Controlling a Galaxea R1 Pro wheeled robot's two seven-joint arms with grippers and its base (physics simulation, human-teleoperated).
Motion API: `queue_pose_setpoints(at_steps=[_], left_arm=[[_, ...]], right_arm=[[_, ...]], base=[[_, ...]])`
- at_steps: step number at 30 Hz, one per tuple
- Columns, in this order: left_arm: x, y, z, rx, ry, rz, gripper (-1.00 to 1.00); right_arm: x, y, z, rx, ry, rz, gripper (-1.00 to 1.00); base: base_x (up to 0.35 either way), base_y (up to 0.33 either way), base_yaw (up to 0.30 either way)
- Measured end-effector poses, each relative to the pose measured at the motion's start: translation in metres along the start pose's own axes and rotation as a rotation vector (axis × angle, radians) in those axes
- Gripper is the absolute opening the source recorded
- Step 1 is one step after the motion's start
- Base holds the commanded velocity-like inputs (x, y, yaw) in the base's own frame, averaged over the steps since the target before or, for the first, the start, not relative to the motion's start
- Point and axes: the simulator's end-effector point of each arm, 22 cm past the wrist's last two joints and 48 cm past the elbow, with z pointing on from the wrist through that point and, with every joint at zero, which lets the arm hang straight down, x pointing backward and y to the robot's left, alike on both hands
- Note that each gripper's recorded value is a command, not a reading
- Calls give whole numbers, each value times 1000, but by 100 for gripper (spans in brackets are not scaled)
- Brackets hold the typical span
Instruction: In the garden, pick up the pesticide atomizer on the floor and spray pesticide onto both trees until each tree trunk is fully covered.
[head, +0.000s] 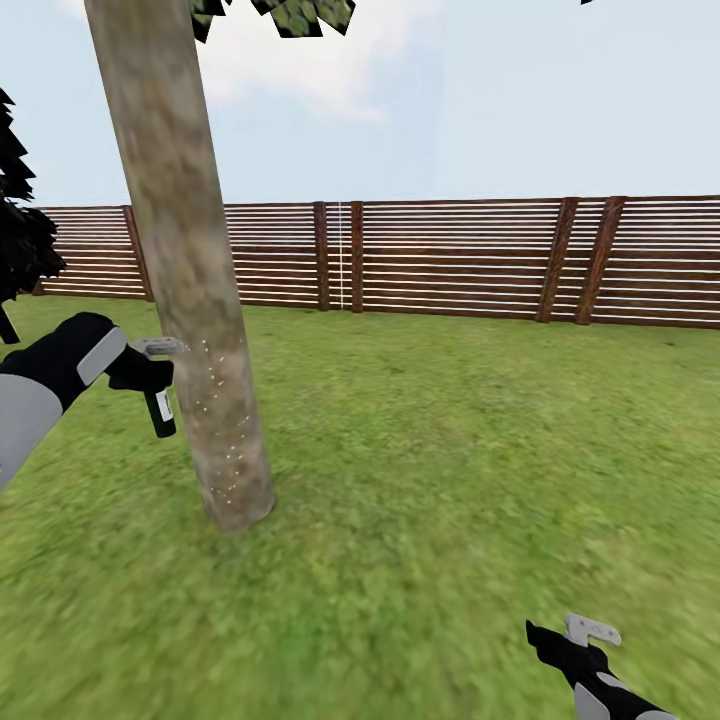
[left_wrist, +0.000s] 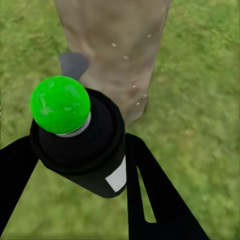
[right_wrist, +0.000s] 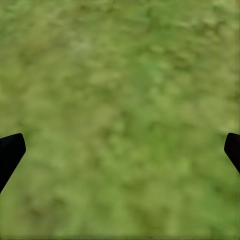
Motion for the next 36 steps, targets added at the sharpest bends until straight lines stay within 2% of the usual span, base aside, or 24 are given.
queue_pose_setpoints(at_steps=[3,5,7,11,13,14,17,21,23,26,28,30,33,36], left_arm=[[9,4,6,-10,18,-5,-100],[25,18,17,-31,53,-33,-100],[37,28,26,-48,63,-54,-100],[79,19,53,-44,123,-48,-100],[106,-3,72,-20,149,-27,-100],[117,-6,78,-20,161,-17,-100],[139,-8,88,-25,190,-5,-100],[184,-4,108,-34,224,8,-100],[215,-2,118,-39,260,13,-100],[244,1,128,-44,273,23,-100],[265,-10,134,-29,298,28,-100],[292,-27,140,-15,335,64,-100],[308,-38,143,-21,360,132,-100],[311,-39,144,-26,364,151,-100]], right_arm=[[0,0,0,0,0,-1,100],[0,0,0,0,0,-1,100],[0,0,0,0,0,-1,100],[0,0,0,0,0,-2,100],[0,0,0,0,0,-2,100],[0,0,0,0,0,-2,100],[0,0,0,0,0,-2,100],[0,0,0,0,0,-2,100],[0,0,0,-1,0,-2,100],[0,0,0,-1,0,-3,100],[0,0,0,-1,1,-3,100],[0,0,0,-1,0,-3,100],[0,0,0,-1,0,-3,100],[0,0,0,-1,0,-3,100]], base=[[0,0,0],[0,0,0],[0,0,0],[0,0,0],[0,0,0],[0,0,0],[0,0,0],[0,0,0],[0,0,0],[0,0,0],[0,0,0],[0,0,0],[0,0,0],[0,0,0]])
